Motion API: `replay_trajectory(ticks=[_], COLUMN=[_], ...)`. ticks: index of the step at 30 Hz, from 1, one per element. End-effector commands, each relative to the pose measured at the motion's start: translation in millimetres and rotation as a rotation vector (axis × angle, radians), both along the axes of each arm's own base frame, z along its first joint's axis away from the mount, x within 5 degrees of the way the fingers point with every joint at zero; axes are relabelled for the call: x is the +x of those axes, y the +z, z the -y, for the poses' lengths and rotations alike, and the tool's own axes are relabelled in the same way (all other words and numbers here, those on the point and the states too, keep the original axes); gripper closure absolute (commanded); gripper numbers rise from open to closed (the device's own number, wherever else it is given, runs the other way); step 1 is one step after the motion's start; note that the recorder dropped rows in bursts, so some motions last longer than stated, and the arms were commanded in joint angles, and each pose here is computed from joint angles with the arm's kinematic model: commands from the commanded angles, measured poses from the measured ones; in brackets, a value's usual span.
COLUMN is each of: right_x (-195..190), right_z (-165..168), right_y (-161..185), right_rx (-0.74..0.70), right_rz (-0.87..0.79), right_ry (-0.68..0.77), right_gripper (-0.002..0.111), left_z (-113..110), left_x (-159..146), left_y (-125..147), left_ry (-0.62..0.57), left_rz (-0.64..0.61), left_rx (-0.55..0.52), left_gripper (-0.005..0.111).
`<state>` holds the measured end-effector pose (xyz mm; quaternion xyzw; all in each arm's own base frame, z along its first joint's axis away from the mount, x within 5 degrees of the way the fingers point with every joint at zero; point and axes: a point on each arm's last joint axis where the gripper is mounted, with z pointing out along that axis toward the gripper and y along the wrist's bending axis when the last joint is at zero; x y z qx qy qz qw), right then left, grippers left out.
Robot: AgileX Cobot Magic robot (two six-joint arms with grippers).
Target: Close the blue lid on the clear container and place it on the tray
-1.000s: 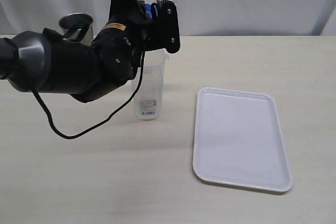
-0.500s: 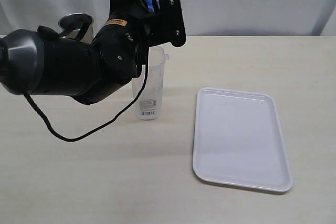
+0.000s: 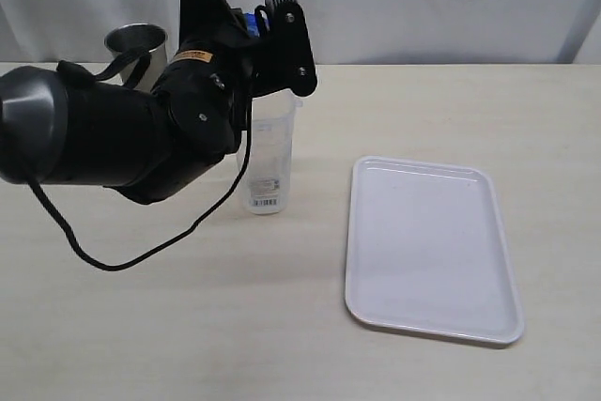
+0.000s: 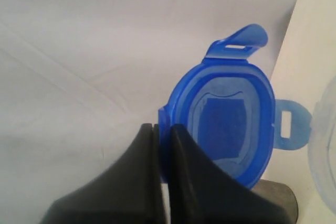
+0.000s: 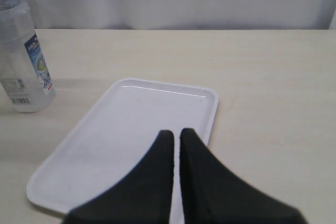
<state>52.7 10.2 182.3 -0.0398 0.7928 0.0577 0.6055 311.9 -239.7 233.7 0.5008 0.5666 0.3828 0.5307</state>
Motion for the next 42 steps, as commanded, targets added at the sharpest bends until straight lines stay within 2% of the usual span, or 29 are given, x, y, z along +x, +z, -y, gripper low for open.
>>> replay_trajectory(ticks=[1, 6, 13, 21, 25, 33, 42], right_x=[-0.2, -0.2, -0.2, -0.2, -0.2, -0.2, -0.2], right_z=[0.5, 0.5, 0.5, 0.5, 0.5, 0.5, 0.5], right_y=[-0.7, -0.7, -0.7, -0.7, -0.7, -0.7, -0.7], right_rx=[-0.013, -0.013, -0.013, -0.013, -0.013, -0.013, -0.013], right_rz=[0.001, 0.001, 0.001, 0.001, 0.001, 0.001, 0.001], right_ry=[-0.005, -0.005, -0.005, -0.005, -0.005, -0.005, -0.005], right_gripper=[0.104, 0.104, 0.104, 0.104, 0.104, 0.104, 0.104], left_z=[5.7, 15.4, 13.9, 13.0, 11.6, 5.9, 8.1], left_x=[-7.4, -14.9, -14.6, -14.0, -14.8, -26.2, -28.2], left_y=[4.3, 5.1, 5.8, 12.5, 8.7, -8.1, -6.2], left_ry=[-0.010, -0.049, -0.031, -0.023, -0.018, -0.036, -0.041], left_rz=[0.021, 0.031, 0.039, 0.115, 0.093, 0.105, 0.127], left_rx=[0.021, 0.029, 0.024, 0.051, 0.049, 0.133, 0.138], left_gripper=[0.107, 0.107, 0.107, 0.107, 0.107, 0.107, 0.107])
